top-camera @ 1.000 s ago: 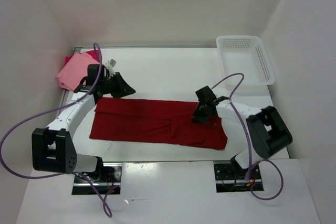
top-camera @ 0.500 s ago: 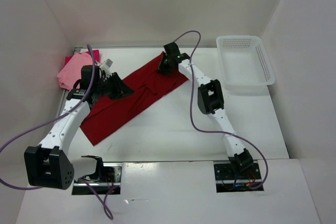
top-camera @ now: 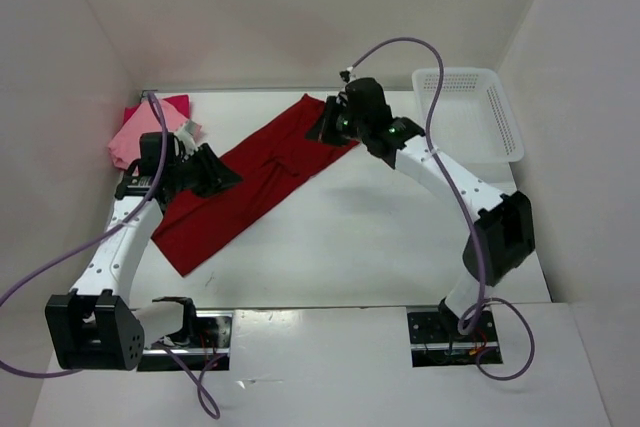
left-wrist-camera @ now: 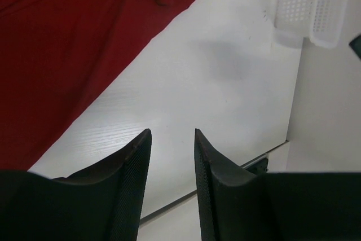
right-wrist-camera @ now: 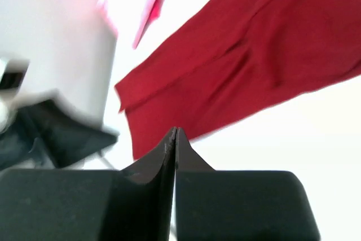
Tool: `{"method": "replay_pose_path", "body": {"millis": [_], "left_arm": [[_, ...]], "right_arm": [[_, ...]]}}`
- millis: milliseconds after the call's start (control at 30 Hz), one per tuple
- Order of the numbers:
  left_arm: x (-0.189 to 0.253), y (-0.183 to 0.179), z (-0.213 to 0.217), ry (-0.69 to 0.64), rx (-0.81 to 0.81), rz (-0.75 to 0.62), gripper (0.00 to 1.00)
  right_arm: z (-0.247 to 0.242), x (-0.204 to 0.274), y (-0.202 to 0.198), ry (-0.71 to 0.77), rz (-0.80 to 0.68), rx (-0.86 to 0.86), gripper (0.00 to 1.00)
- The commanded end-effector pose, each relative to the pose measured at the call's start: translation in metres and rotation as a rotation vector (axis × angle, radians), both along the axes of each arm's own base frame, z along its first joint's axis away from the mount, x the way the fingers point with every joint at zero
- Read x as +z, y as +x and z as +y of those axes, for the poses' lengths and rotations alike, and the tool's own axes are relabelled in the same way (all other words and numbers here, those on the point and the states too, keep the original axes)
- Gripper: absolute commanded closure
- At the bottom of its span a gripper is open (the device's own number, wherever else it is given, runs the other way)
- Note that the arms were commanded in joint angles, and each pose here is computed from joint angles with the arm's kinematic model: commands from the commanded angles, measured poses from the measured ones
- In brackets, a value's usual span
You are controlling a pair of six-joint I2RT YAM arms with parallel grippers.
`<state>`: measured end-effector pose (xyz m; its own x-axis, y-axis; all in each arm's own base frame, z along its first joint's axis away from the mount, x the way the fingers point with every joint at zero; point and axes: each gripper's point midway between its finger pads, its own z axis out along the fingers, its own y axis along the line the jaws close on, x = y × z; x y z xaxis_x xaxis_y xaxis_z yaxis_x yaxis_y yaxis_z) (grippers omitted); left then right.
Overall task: Fold and stack the t-shirts
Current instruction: Rotate the tshirt 90 degrees
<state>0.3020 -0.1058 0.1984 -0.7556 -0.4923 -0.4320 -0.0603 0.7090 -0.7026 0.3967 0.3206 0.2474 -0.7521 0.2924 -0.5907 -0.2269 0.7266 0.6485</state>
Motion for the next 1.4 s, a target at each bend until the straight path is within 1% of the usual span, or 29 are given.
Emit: {"method": "replay_pose_path", "body": {"millis": [0, 33, 67, 100, 133, 167, 200, 233, 267, 300, 367, 433, 467, 500, 533, 567, 767, 833, 900, 933, 1000, 1033, 1067, 1200, 1233, 1333, 1367], "left_arm": [[-0.015, -0.003, 0.003, 0.016, -0.018, 0.021, 0.56], [-0.014, -0.003, 0.001, 0.009, -0.025, 0.021, 0.56], [-0.018, -0.003, 0.000, 0.002, -0.032, 0.028, 0.56], [-0.018, -0.003, -0.001, -0.005, -0.026, 0.033, 0.56], [-0.021, -0.005, -0.001, -0.005, -0.026, 0.043, 0.56], [-0.021, -0.005, -0.001, -0.005, -0.026, 0.043, 0.56], [-0.019, -0.006, -0.001, -0.005, -0.026, 0.034, 0.56], [-0.022, -0.006, -0.001, -0.005, -0.026, 0.035, 0.56], [-0.026, -0.008, -0.001, -0.006, -0.026, 0.046, 0.56], [-0.023, -0.009, -0.002, -0.011, -0.033, 0.036, 0.56], [-0.031, -0.013, -0.003, -0.019, -0.041, 0.051, 0.56], [-0.034, -0.014, -0.004, -0.025, -0.035, 0.061, 0.56], [-0.034, -0.014, -0.004, -0.026, -0.035, 0.061, 0.56], [-0.039, -0.016, -0.004, -0.026, -0.035, 0.073, 0.56], [-0.039, -0.016, -0.004, -0.026, -0.035, 0.073, 0.56], [-0.041, -0.017, -0.004, -0.026, -0.035, 0.073, 0.56], [-0.044, -0.016, -0.004, -0.026, -0.035, 0.084, 0.56], [-0.043, -0.014, -0.004, -0.026, -0.035, 0.084, 0.56], [-0.044, -0.013, -0.003, -0.020, -0.029, 0.084, 0.56], [-0.044, -0.013, -0.002, -0.020, -0.028, 0.084, 0.56], [-0.044, -0.013, -0.002, -0.020, -0.028, 0.084, 0.56], [-0.041, -0.011, -0.002, -0.020, -0.029, 0.075, 0.56], [-0.041, -0.011, -0.002, -0.020, -0.029, 0.075, 0.56], [-0.036, -0.007, -0.002, -0.019, -0.029, 0.064, 0.56], [-0.036, -0.007, -0.002, -0.019, -0.029, 0.064, 0.56], [-0.029, -0.004, 0.000, -0.025, -0.014, 0.058, 0.56], [-0.027, -0.004, 0.000, -0.025, -0.014, 0.058, 0.56]], "right_arm": [[0.016, -0.070, -0.021, -0.005, 0.116, 0.048, 1.00], [0.017, -0.071, -0.020, -0.017, 0.108, 0.034, 1.00], [0.027, -0.068, -0.020, -0.049, 0.078, 0.057, 1.00], [0.030, -0.087, -0.014, -0.091, 0.103, 0.070, 0.91], [0.044, -0.074, -0.007, -0.095, 0.066, 0.100, 0.84], [0.047, -0.088, -0.010, -0.164, 0.078, 0.124, 0.77], [0.047, -0.113, 0.000, -0.222, 0.099, 0.114, 0.72], [0.057, -0.106, 0.006, -0.229, 0.069, 0.121, 0.72], [0.057, -0.114, 0.012, -0.252, 0.071, 0.113, 0.72], [0.057, -0.133, 0.018, -0.282, 0.089, 0.097, 0.79], [0.056, -0.137, 0.031, -0.322, 0.080, 0.065, 0.87], [0.060, -0.151, 0.042, -0.345, 0.089, 0.050, 0.87], [0.060, -0.156, 0.043, -0.353, 0.099, 0.051, 0.86], [0.060, -0.159, 0.046, -0.360, 0.098, 0.043, 0.81], [0.058, -0.165, 0.048, -0.372, 0.105, 0.021, 0.71], [0.058, -0.165, 0.048, -0.372, 0.105, 0.020, 0.67], [0.062, -0.191, 0.055, -0.419, 0.129, 0.045, 0.63], [0.062, -0.202, 0.051, -0.426, 0.154, 0.060, 0.63], [0.064, -0.199, 0.053, -0.421, 0.147, 0.059, 0.63], [0.066, -0.200, 0.048, -0.428, 0.153, 0.069, 0.73], [0.067, -0.201, 0.044, -0.426, 0.166, 0.081, 0.81], [0.069, -0.197, 0.039, -0.413, 0.177, 0.101, 0.89], [0.069, -0.191, 0.035, -0.406, 0.185, 0.112, 0.91], [0.075, -0.162, 0.026, -0.362, 0.182, 0.170, 0.91], [0.078, -0.155, 0.022, -0.354, 0.186, 0.196, 0.89], [0.085, -0.163, 0.008, -0.325, 0.242, 0.272, 0.76], [0.086, -0.179, 0.001, -0.325, 0.283, 0.297, 0.61]]}}
